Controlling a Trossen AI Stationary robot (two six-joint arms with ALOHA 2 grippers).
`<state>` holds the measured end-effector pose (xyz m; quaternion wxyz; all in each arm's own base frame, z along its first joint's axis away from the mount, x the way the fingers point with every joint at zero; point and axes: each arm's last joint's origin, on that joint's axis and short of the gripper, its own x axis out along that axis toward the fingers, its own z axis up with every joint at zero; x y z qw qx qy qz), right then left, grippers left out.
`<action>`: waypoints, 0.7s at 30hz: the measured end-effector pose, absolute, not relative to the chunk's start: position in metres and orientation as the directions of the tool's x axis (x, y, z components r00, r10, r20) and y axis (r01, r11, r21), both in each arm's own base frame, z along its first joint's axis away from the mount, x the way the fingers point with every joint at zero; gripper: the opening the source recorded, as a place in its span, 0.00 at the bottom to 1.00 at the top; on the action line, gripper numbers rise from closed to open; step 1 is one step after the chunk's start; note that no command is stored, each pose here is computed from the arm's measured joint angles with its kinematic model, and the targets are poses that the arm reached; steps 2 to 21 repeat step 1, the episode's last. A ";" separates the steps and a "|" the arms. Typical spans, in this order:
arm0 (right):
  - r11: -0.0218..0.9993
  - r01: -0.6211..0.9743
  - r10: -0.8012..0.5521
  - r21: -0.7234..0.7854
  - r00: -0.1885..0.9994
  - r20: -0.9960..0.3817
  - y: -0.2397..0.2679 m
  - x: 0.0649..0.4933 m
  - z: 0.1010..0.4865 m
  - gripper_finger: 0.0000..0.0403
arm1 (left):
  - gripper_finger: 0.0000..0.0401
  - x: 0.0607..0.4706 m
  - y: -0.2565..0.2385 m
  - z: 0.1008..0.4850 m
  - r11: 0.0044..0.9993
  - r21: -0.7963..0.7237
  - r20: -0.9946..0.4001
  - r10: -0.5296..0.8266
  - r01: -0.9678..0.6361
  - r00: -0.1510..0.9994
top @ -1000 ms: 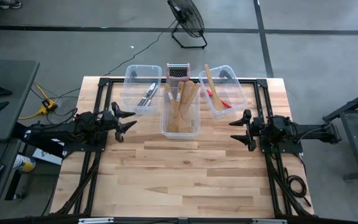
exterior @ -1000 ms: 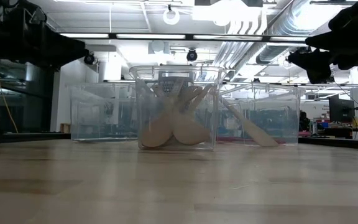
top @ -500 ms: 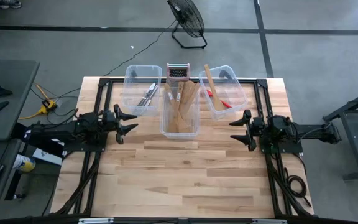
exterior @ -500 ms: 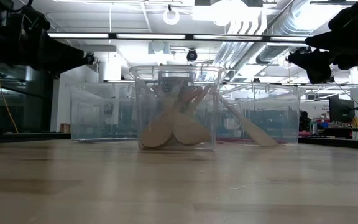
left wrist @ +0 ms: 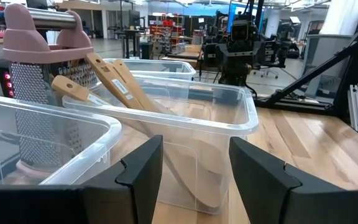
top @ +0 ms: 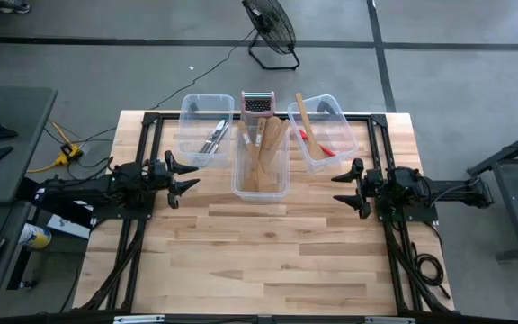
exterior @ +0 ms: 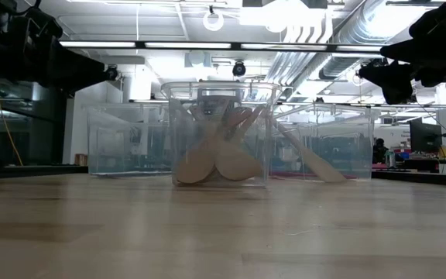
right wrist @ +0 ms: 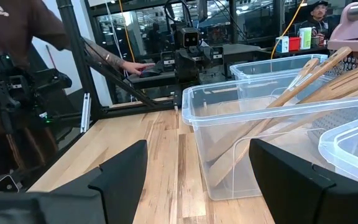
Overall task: Pick & Place Kitchen Items
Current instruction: Return to Home Position
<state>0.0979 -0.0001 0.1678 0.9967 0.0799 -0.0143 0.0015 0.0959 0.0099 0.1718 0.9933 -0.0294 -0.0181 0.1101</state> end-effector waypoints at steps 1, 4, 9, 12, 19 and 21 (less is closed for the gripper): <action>0.987 -0.005 0.000 0.159 1.000 0.029 0.000 0.098 0.168 0.68 | 0.46 0.096 0.010 0.172 0.974 -0.062 0.029 0.220 -0.218 0.975; 0.987 -0.005 0.000 0.159 1.000 0.029 0.000 0.098 0.168 0.68 | 0.46 0.096 0.010 0.172 0.974 -0.062 0.029 0.220 -0.218 0.975; 0.987 -0.005 0.000 0.159 1.000 0.029 0.000 0.098 0.168 0.68 | 0.46 0.096 0.010 0.172 0.974 -0.062 0.029 0.220 -0.218 0.975; 0.987 -0.005 0.000 0.159 1.000 0.029 0.000 0.098 0.168 0.68 | 0.46 0.096 0.010 0.172 0.974 -0.062 0.029 0.220 -0.218 0.975; 0.987 -0.005 0.000 0.159 1.000 0.029 0.000 0.098 0.168 0.68 | 0.46 0.096 0.010 0.172 0.974 -0.062 0.029 0.220 -0.218 0.975; 0.987 -0.005 0.000 0.159 1.000 0.029 0.000 0.098 0.168 0.68 | 0.46 0.096 0.010 0.172 0.974 -0.062 0.029 0.220 -0.218 0.975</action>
